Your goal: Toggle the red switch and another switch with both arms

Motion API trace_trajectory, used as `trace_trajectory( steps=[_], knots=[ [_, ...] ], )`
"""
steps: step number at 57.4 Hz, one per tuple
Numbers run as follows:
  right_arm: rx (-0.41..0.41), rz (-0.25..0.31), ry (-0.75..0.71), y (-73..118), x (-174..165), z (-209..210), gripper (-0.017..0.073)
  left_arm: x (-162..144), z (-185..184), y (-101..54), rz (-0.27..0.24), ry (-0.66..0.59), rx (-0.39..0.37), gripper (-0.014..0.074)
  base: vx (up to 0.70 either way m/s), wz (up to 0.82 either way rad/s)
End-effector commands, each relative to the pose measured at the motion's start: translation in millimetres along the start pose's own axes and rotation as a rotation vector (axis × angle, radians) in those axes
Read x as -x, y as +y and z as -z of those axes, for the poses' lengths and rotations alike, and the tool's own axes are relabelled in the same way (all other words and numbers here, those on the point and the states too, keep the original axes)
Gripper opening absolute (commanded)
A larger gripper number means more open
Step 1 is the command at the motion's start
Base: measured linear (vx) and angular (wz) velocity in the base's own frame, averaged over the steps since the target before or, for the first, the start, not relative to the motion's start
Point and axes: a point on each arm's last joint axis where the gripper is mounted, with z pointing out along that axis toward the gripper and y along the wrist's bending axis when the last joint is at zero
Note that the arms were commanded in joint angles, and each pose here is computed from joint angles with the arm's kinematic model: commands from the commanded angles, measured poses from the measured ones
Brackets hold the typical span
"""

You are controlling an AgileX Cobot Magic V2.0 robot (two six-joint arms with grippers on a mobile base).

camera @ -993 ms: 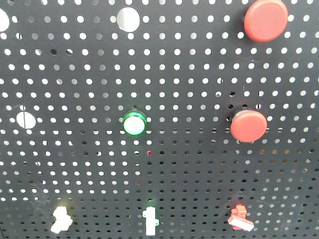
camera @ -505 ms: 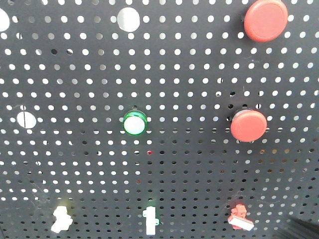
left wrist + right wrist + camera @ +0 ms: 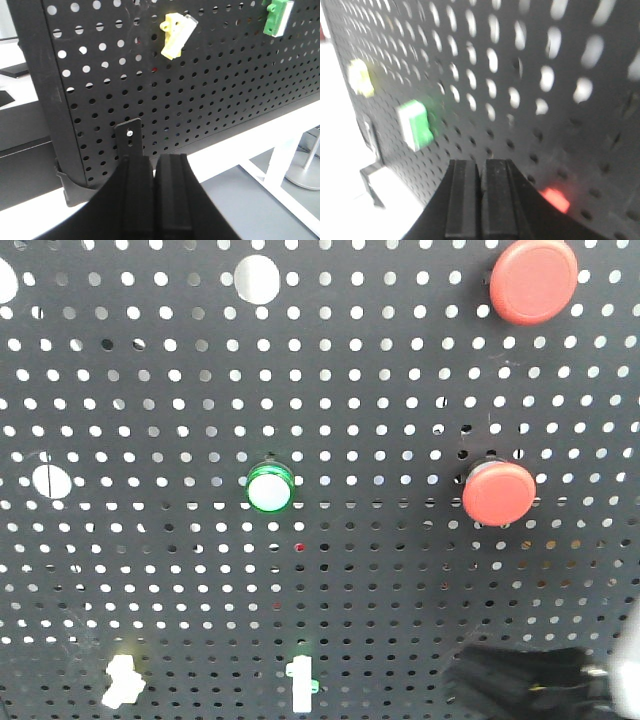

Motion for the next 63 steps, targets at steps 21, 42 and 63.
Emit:
trace_trajectory(
  steps=[21,42,63],
  knots=[
    [0.129,-0.121,0.122,0.0,-10.9,-22.6,-0.0006,15.1,2.8,0.3,0.006,-0.094,0.005,0.0003,0.0,0.0],
    [0.136,-0.053,0.252,7.1,-18.3,-6.5,-0.0006,15.1,2.8,0.3,0.005,-0.094,0.005,0.0003,0.0,0.0],
    [-0.126,0.036,0.063,26.3,-46.7,63.7,-0.0006,14.8,2.8,0.3,0.005,-0.091,0.005,0.0003,0.0,0.0]
  ],
)
